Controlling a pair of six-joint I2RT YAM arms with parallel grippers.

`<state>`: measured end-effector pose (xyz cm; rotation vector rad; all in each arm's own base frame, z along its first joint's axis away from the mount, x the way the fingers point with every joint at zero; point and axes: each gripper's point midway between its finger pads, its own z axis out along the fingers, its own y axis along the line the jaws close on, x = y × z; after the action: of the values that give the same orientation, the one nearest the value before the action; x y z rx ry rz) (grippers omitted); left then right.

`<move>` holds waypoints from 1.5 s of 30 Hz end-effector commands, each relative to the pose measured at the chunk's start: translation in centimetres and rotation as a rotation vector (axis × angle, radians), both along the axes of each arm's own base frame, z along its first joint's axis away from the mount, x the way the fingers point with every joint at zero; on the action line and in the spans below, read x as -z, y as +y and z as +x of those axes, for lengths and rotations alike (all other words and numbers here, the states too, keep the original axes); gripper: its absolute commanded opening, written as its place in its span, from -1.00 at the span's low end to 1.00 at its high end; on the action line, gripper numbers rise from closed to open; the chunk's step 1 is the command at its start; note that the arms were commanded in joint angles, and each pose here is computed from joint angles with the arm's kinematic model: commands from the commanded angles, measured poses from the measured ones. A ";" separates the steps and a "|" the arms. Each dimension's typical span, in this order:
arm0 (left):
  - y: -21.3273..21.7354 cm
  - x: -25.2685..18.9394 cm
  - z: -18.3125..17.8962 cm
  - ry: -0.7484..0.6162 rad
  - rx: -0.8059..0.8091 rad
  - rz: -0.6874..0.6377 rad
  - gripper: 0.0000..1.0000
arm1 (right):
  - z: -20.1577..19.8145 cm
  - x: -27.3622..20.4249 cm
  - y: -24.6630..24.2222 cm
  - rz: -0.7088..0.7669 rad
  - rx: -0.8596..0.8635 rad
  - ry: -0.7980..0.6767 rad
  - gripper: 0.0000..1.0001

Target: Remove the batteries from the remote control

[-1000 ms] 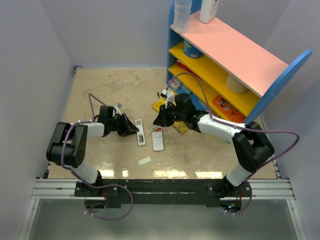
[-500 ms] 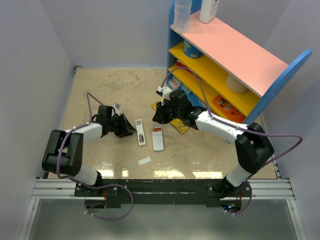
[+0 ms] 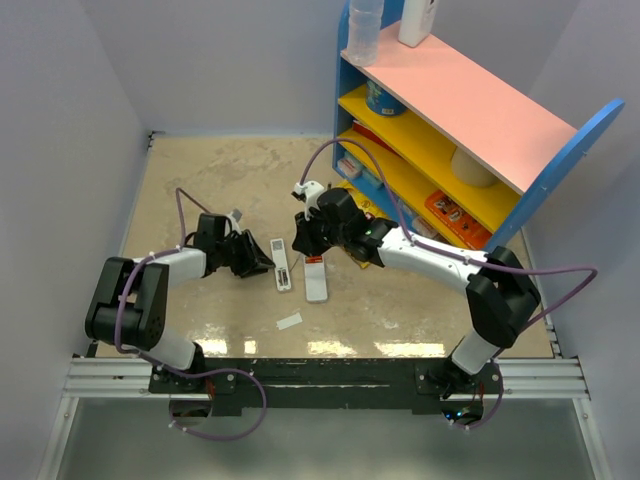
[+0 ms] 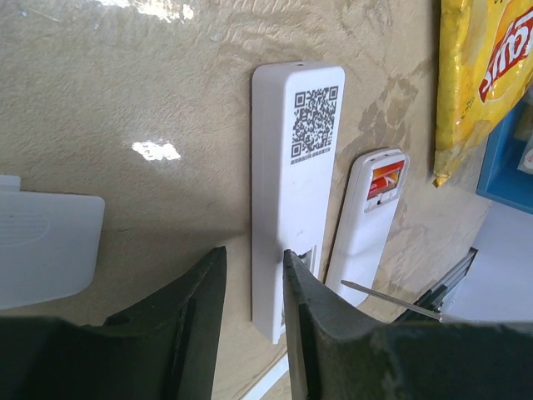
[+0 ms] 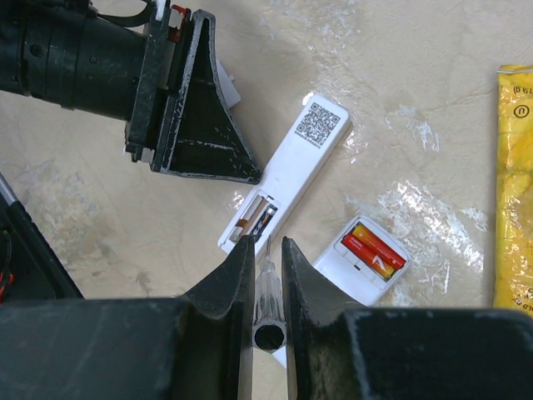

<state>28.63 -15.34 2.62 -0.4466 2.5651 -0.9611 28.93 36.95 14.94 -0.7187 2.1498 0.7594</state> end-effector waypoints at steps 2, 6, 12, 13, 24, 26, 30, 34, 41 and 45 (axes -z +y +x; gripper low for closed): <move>-0.6 0.2 0.1 -0.029 0.029 -0.021 -0.26 | 0.9 -1.2 0.5 0.005 0.018 -0.050 -1.00; -0.8 0.4 0.0 -0.024 0.032 -0.026 -0.28 | 0.7 -0.9 0.9 0.016 0.006 -0.039 -1.00; -1.0 0.7 -0.1 -0.011 0.035 -0.037 -0.30 | 0.4 -1.1 1.6 0.030 -0.014 -0.036 -1.00; -1.0 0.7 -0.1 -0.010 0.037 -0.039 -0.30 | 0.2 -1.0 1.7 0.030 -0.018 -0.033 -1.00; -1.1 0.9 -0.2 0.001 0.039 -0.047 -0.31 | -0.7 -1.3 2.8 0.020 -0.038 -0.049 -1.00; -1.2 0.9 -0.2 -0.002 0.040 -0.050 -0.31 | -0.6 -1.9 2.9 0.016 -0.035 -0.064 -1.00; -1.2 0.8 -0.2 -0.002 0.037 -0.050 -0.32 | -0.8 -1.9 3.1 -0.006 -0.037 -0.070 -1.00; -1.3 0.7 -0.2 -0.004 0.039 -0.051 -0.32 | -0.8 -1.2 3.2 -0.025 -0.039 -0.063 -1.00; -1.3 0.7 -0.2 -0.003 0.037 -0.052 -0.33 | -0.7 -0.2 2.9 -0.085 -0.025 -0.078 -1.00; -1.3 0.6 0.0 -0.007 0.036 -0.053 -0.33 | -0.8 0.6 2.7 -0.123 -0.022 -0.087 -1.00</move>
<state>28.71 -16.34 2.29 -0.4152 2.5528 -1.0384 27.54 39.47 13.54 -0.8100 2.1595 0.6644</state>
